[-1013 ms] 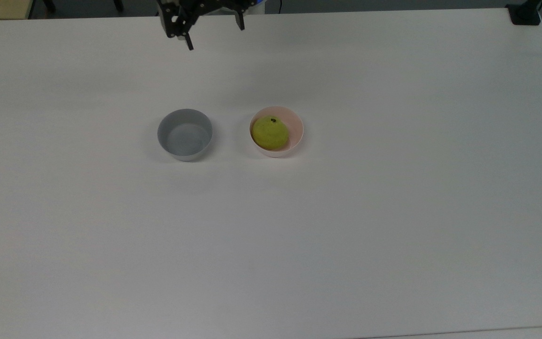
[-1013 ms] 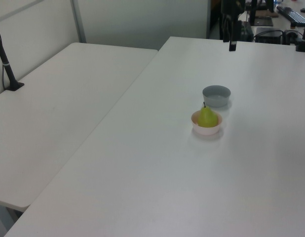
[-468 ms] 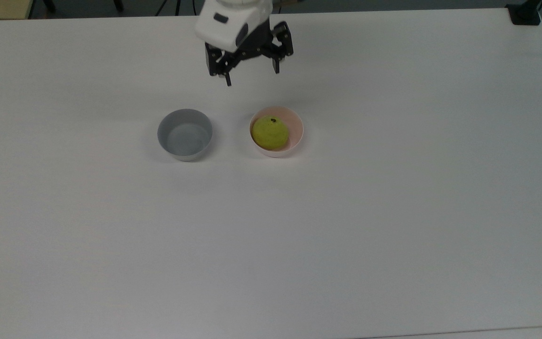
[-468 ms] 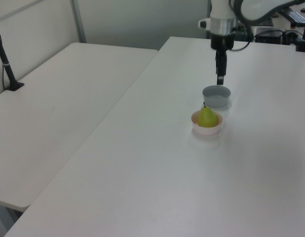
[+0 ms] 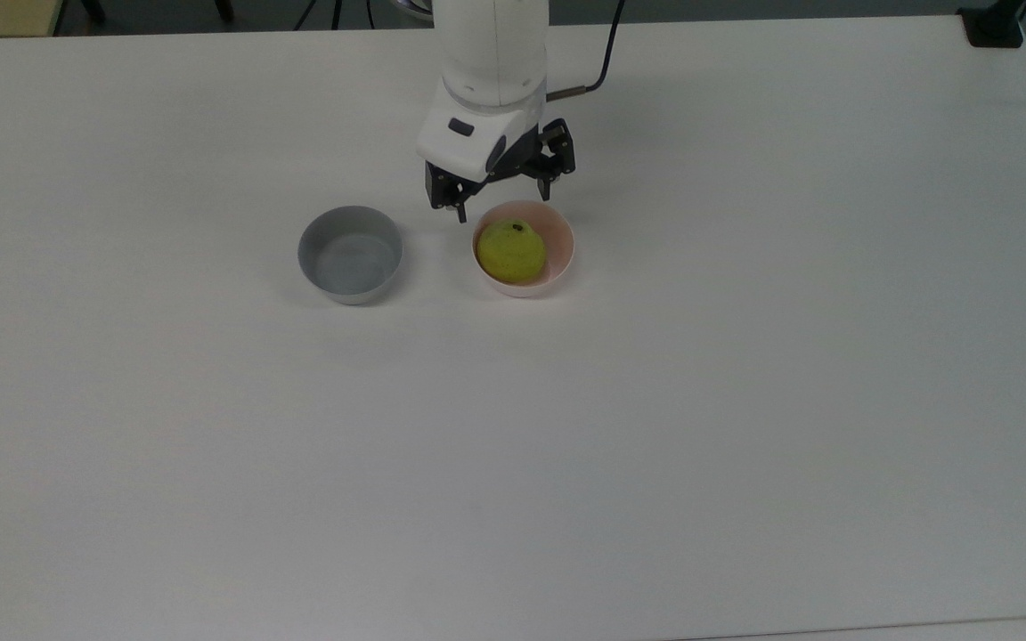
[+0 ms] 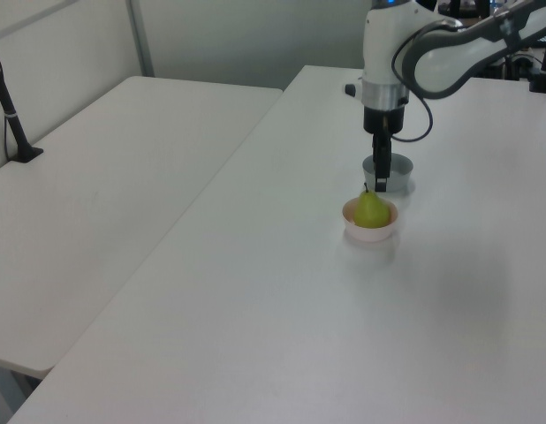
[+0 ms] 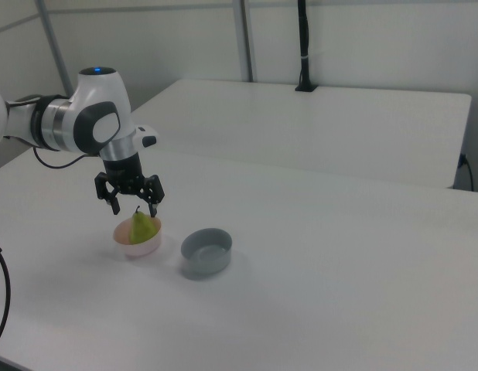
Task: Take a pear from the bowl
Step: 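Move the open gripper over the pink bowl and lower onto the pear, then close the gripper around the yellow-green pear in the pink bowl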
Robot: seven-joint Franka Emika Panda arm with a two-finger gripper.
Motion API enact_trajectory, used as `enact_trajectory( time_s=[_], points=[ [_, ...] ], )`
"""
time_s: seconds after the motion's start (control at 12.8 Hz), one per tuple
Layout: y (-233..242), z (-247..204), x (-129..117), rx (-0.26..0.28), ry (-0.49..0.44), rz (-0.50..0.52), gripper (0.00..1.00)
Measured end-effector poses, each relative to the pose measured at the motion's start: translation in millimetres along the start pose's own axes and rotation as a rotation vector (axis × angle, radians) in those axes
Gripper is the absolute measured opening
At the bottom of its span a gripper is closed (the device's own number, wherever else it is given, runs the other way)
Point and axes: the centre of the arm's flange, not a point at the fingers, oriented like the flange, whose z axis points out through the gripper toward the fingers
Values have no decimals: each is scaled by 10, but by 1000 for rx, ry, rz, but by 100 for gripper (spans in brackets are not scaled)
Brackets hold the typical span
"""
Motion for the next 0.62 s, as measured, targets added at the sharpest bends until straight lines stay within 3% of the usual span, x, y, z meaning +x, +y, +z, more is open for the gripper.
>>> enact_trajectory(
  time_s=[0.62],
  points=[
    [-113,568,152,-4,-3,-18,100]
  ],
)
